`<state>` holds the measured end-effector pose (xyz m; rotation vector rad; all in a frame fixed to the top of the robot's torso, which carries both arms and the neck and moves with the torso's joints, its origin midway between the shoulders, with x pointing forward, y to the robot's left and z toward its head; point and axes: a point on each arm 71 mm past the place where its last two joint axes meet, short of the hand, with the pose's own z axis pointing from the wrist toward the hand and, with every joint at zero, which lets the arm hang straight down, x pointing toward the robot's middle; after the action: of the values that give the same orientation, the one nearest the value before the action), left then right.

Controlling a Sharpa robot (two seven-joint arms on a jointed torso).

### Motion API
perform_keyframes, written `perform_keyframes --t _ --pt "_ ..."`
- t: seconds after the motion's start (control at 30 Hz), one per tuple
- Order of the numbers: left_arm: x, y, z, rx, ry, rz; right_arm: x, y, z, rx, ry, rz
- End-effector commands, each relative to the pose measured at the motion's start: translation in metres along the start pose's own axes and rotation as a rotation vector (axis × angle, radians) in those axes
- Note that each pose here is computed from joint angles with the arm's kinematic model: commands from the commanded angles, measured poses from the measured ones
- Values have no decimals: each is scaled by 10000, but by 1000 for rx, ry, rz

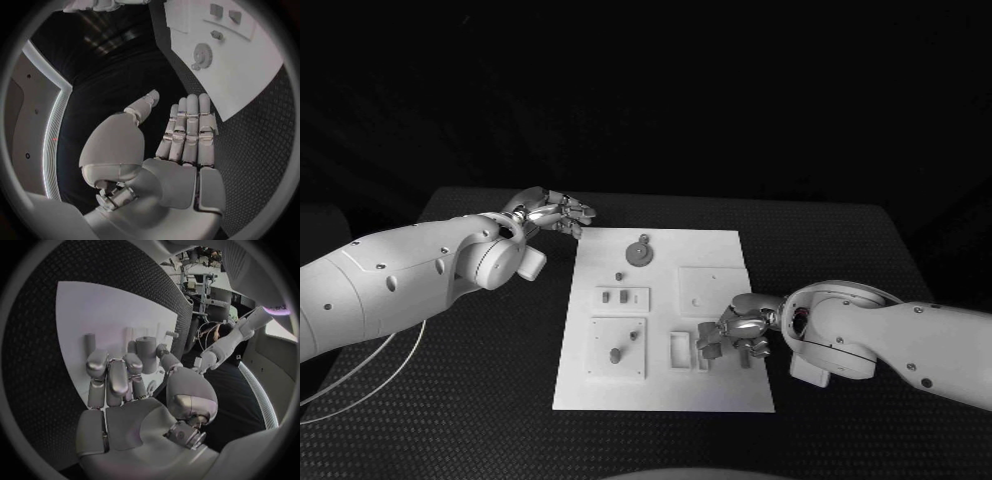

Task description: Assemble the parts on the task board

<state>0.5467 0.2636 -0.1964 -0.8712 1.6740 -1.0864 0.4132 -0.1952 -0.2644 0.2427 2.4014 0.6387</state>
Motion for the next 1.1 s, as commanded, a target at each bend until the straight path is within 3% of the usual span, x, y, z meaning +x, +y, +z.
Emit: perform_keyframes --t 0.03,0.43,1.1 --pt "9 -23 2 7 13 -7 27 61 14 -13 16 40" --pt "22 -26 4 7 19 -8 85 206 137 -4 52 0" --pt "17 -22 1 5 19 -8 134 196 200 31 78 -42"
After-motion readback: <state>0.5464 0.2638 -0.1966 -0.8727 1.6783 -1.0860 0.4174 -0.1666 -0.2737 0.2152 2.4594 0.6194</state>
